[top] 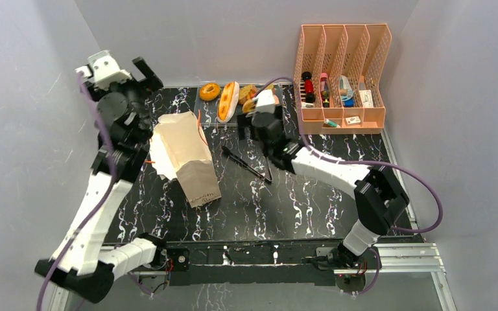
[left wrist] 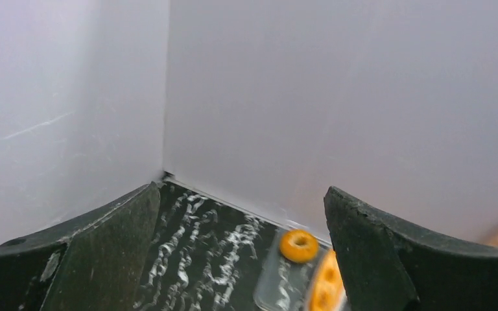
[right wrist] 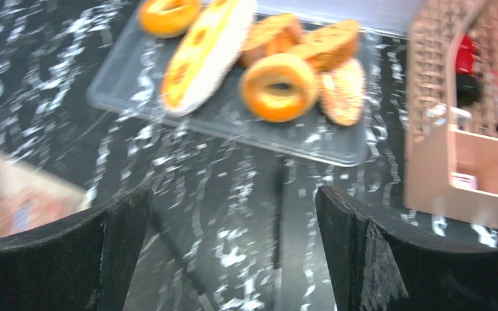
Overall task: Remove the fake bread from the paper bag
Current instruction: Reset both arms
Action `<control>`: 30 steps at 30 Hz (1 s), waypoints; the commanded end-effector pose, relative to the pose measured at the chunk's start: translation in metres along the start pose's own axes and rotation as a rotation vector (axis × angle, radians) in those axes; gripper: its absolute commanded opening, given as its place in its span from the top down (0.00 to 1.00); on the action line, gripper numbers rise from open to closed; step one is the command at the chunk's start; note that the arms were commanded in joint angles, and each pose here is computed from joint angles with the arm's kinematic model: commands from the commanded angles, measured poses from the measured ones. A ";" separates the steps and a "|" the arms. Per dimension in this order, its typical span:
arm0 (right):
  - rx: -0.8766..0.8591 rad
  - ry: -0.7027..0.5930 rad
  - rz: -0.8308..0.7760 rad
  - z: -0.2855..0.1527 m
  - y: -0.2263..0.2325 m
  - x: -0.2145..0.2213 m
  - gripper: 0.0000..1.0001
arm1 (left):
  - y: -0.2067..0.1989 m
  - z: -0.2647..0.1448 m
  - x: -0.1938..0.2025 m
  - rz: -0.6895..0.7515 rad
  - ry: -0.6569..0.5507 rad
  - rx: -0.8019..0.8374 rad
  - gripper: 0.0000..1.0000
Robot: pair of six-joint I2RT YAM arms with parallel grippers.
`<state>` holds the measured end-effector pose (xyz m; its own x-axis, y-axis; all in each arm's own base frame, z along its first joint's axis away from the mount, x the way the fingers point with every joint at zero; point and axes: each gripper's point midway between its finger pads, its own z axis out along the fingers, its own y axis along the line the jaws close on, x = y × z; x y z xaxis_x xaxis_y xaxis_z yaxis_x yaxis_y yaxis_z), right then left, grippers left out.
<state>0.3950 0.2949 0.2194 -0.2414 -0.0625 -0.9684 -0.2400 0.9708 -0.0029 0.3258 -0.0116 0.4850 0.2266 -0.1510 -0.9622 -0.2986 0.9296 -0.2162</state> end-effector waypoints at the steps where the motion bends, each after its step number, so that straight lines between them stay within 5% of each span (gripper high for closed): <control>1: 0.186 -0.006 0.123 0.033 -0.099 -0.019 0.02 | 0.016 0.070 0.037 0.099 -0.039 -0.141 0.02; 6: 0.301 0.052 0.169 0.041 -0.151 0.001 0.02 | 0.032 0.149 0.094 0.141 0.071 -0.202 0.02; 11: 0.351 0.049 0.217 0.032 -0.176 0.006 0.02 | 0.098 0.196 0.155 -0.105 0.261 -0.253 0.07; 21: 0.389 0.043 0.276 0.020 -0.183 0.025 0.02 | 0.195 0.166 0.195 -0.018 0.204 -0.520 0.08; 30: 0.474 0.043 0.244 0.006 -0.200 0.042 0.02 | 0.210 0.120 0.267 -0.008 0.109 -0.406 0.11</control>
<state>0.4378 0.1123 0.1475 -0.3889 0.1438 -0.9100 0.2263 0.9724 0.0570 0.4390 0.1865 0.1731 -0.0581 -0.2916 -0.9548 -0.7139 0.6807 -0.1645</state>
